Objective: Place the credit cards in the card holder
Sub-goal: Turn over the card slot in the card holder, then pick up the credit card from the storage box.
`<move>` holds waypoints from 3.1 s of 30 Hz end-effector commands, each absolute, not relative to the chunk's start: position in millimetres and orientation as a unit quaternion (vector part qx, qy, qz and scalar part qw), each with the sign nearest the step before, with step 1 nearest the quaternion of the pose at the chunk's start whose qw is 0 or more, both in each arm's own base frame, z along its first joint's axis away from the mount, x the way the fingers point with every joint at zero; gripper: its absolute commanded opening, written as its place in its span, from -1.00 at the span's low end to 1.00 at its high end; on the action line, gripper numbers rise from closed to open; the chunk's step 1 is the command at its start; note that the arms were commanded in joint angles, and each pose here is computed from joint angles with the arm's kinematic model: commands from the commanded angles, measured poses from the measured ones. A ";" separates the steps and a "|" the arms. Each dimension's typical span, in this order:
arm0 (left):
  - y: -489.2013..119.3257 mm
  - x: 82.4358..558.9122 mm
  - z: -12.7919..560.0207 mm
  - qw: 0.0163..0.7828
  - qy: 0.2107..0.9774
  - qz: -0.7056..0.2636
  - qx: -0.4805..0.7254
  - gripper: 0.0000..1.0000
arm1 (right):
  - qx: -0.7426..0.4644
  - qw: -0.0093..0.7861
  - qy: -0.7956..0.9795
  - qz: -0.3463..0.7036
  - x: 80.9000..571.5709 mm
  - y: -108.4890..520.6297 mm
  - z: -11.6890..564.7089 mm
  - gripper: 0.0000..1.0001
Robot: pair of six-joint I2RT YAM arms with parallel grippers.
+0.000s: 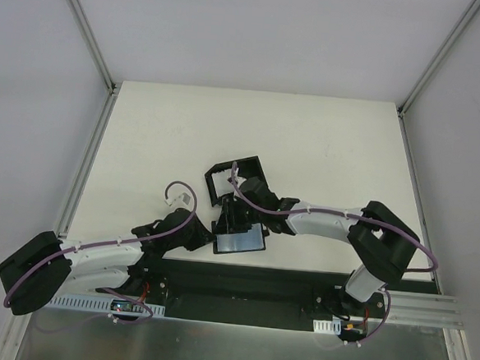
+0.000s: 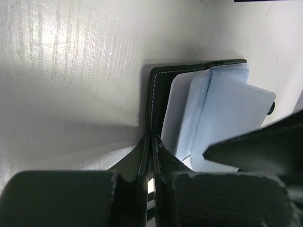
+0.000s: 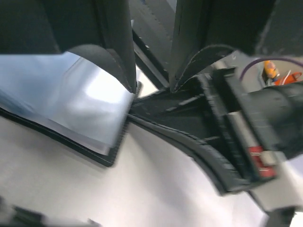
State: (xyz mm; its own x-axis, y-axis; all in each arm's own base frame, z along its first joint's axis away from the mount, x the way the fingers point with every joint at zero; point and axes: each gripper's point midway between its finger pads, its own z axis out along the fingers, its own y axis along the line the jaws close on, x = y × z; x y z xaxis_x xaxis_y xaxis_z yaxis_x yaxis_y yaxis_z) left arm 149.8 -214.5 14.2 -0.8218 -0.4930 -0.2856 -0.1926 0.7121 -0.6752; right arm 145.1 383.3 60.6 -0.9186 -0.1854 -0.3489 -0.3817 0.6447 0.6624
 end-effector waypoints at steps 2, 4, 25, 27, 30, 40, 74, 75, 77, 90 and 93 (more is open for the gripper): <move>-192.9 138.0 -17.6 0.195 0.908 -0.288 -0.233 -1.00 | -0.204 0.153 0.842 0.476 148.3 417.0 122.7 -0.25; -192.1 137.6 -19.7 0.190 0.907 -0.290 -0.239 -1.00 | -0.203 0.168 0.846 0.464 154.7 413.4 128.9 -0.24; -188.5 140.9 -19.3 0.198 0.906 -0.287 -0.240 -1.00 | -0.193 0.252 0.911 0.263 322.0 352.2 138.2 0.19; -189.5 141.3 -18.5 0.198 0.907 -0.288 -0.236 -1.00 | -0.186 0.245 0.911 0.274 327.2 354.3 133.6 0.27; -189.4 142.5 -18.5 0.199 0.908 -0.286 -0.234 -1.00 | -0.181 0.233 0.909 0.293 329.6 359.7 127.4 0.32; -193.6 144.2 -17.0 0.193 0.913 -0.284 -0.218 -1.00 | -0.151 0.178 0.908 0.347 324.3 375.6 95.9 0.39; -197.4 145.7 -16.3 0.185 0.917 -0.285 -0.211 -1.00 | -0.148 0.160 0.894 0.393 323.9 385.4 102.8 -0.15; -197.0 145.8 -16.6 0.184 0.917 -0.284 -0.211 -1.00 | -0.148 0.162 0.893 0.393 324.1 385.3 104.1 -0.16; -196.7 145.1 -17.0 0.183 0.917 -0.284 -0.211 -1.00 | -0.148 0.162 0.893 0.392 323.4 385.1 104.2 -0.17; -197.8 146.5 -16.6 0.183 0.917 -0.284 -0.211 -1.00 | -0.144 0.182 0.892 0.387 326.4 376.8 116.1 -0.60; -197.6 146.8 -16.8 0.184 0.917 -0.284 -0.211 -1.00 | -0.142 0.185 0.893 0.385 326.7 374.3 117.2 -0.65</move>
State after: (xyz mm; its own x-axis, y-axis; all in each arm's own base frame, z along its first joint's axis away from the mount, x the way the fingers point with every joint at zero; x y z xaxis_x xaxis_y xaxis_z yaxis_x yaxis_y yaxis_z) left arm 161.2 -220.0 10.7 -0.8248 -0.5229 -0.2151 -0.2395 0.6677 -0.7048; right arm 324.3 373.4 80.1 -0.9200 -0.1356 -0.3678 -0.3514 0.7010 0.6206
